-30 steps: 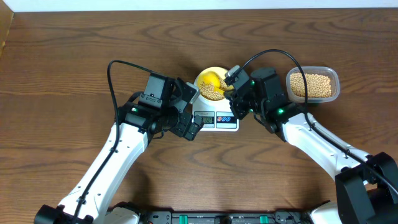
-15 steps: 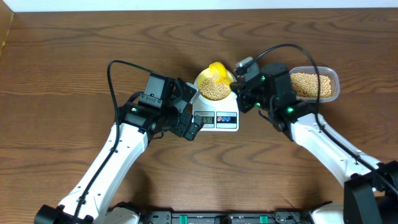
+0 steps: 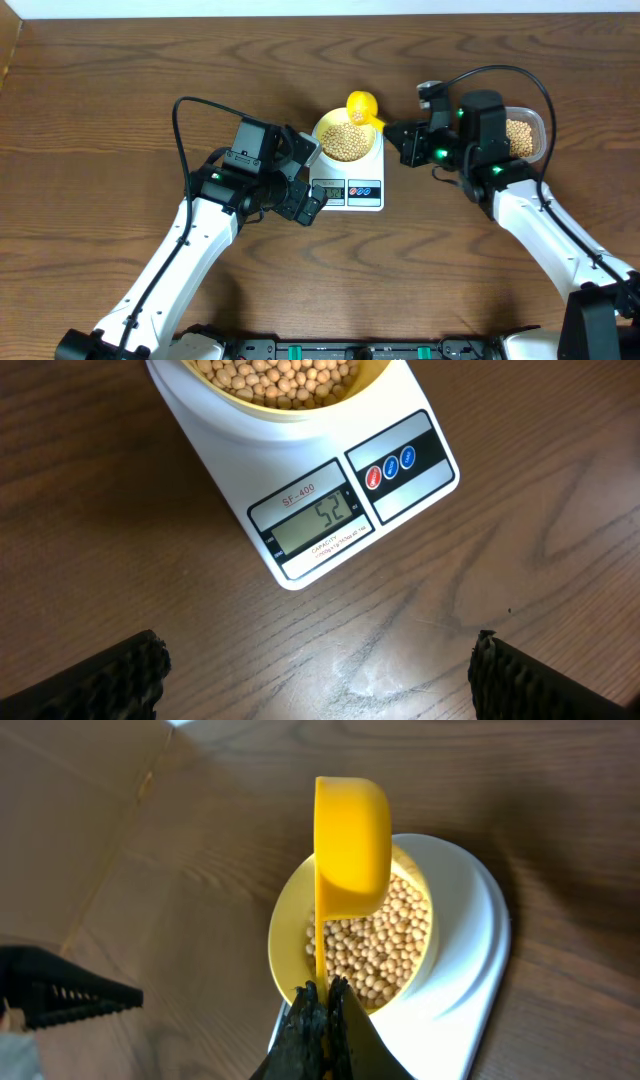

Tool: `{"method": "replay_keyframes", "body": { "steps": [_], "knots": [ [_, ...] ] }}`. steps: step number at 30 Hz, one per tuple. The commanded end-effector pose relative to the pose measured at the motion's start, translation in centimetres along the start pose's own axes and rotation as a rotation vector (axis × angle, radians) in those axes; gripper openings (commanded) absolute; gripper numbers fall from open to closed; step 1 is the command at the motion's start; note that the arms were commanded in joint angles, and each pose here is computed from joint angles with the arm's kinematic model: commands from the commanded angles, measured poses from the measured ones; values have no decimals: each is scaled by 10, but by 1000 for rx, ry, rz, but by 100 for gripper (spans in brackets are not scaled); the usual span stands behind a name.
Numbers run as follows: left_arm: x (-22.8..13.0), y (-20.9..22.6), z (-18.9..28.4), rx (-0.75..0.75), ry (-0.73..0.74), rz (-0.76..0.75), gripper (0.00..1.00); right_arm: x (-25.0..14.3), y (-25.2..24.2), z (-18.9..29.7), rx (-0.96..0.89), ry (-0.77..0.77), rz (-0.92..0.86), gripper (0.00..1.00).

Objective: Scoop item into bowl and weigh 50g on scale
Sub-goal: 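Carry the scoop back right to the soybean tub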

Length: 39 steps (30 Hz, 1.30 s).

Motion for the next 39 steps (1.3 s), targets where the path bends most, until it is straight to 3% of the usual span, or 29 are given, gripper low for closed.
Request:
{"method": "replay_keyframes", "body": {
  "steps": [1, 11, 23, 39],
  "knots": [
    [-3, 0, -2, 3, 11, -11, 98, 14, 3, 14, 23, -43, -43, 1],
    [-3, 0, -2, 3, 11, -11, 98, 48, 0, 65, -1, -210, -57, 1],
    [-3, 0, -2, 3, 11, -11, 98, 71, -10, 123, -14, -366, -242, 1],
    [-3, 0, -2, 3, 11, -11, 98, 46, -89, 167, -368, -341, -270, 1]
  ]
}}
Point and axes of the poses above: each gripper's point midway between its finger pads, its own z axis back along the fingers, its own y axis along the line the jaws close on, x = y × z, the point moved 6 cm from there along z, back along the fingers, and after that the axes turned 7 degrees about -z, right-handed, at the moved point
